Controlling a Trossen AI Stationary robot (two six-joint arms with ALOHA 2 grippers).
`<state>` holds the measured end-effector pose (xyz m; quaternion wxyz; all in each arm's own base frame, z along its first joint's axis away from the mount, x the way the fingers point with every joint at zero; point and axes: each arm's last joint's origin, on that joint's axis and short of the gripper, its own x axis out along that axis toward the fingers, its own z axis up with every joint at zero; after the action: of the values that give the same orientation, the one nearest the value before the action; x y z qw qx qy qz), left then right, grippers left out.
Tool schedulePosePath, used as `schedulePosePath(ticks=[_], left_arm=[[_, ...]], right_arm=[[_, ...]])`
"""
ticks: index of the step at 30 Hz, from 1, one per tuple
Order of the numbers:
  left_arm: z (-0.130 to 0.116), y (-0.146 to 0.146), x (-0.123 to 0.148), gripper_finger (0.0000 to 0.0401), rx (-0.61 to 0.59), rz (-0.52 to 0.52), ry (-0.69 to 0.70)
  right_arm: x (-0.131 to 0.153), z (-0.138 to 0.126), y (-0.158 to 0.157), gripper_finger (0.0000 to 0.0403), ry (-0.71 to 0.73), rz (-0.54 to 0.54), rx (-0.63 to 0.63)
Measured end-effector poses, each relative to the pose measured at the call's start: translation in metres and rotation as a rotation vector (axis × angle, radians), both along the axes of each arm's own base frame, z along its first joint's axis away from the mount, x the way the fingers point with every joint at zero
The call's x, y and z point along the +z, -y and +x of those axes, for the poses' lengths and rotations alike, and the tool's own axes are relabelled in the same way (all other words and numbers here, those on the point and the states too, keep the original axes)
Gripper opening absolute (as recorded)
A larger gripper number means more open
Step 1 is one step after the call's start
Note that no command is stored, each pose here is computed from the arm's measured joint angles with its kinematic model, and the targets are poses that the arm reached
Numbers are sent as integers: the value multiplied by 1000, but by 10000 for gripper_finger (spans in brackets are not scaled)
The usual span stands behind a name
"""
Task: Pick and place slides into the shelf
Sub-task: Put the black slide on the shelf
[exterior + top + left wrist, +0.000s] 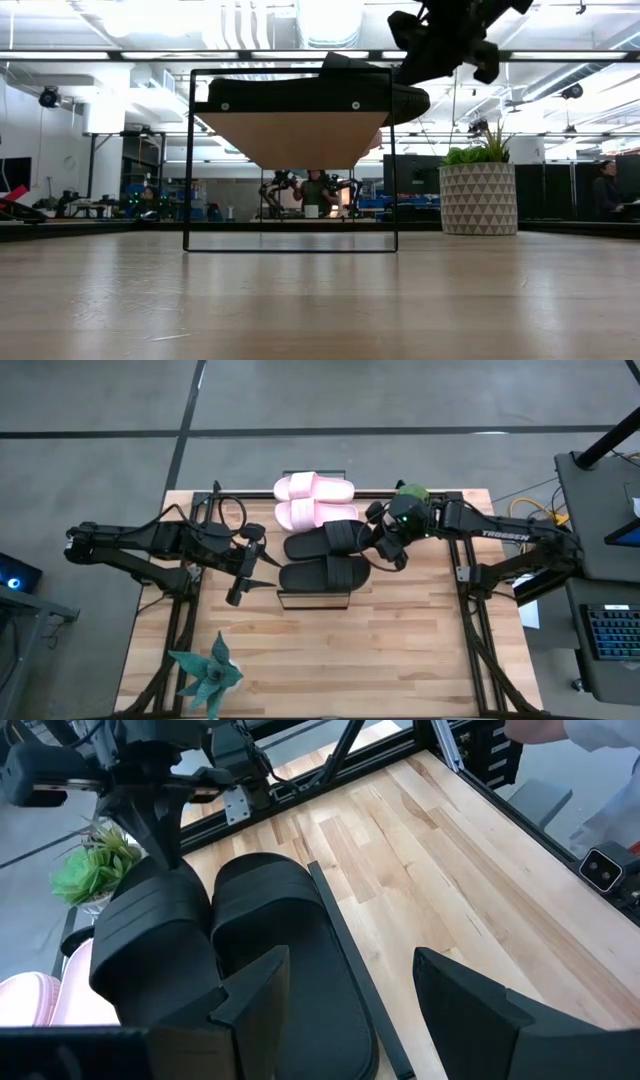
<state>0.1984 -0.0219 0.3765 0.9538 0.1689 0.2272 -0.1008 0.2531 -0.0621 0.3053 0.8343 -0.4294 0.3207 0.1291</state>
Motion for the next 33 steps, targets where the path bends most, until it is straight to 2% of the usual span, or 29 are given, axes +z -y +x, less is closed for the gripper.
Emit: schedulePosePath(ticks=[6,15,27,33], left_arm=[[0,0,0,199,0,0,0],[0,0,0,199,-1,0,-3],[0,0,-1,199,-1,1,-9],[0,0,-1,199,-1,1,-9]], right_arm=[[-8,12,3,12,17,-10,5],[-29,31,8,12,-42,-35,35],[-20,36,9,13,2,-27,50],[-21,37,10,10,3,24,28]])
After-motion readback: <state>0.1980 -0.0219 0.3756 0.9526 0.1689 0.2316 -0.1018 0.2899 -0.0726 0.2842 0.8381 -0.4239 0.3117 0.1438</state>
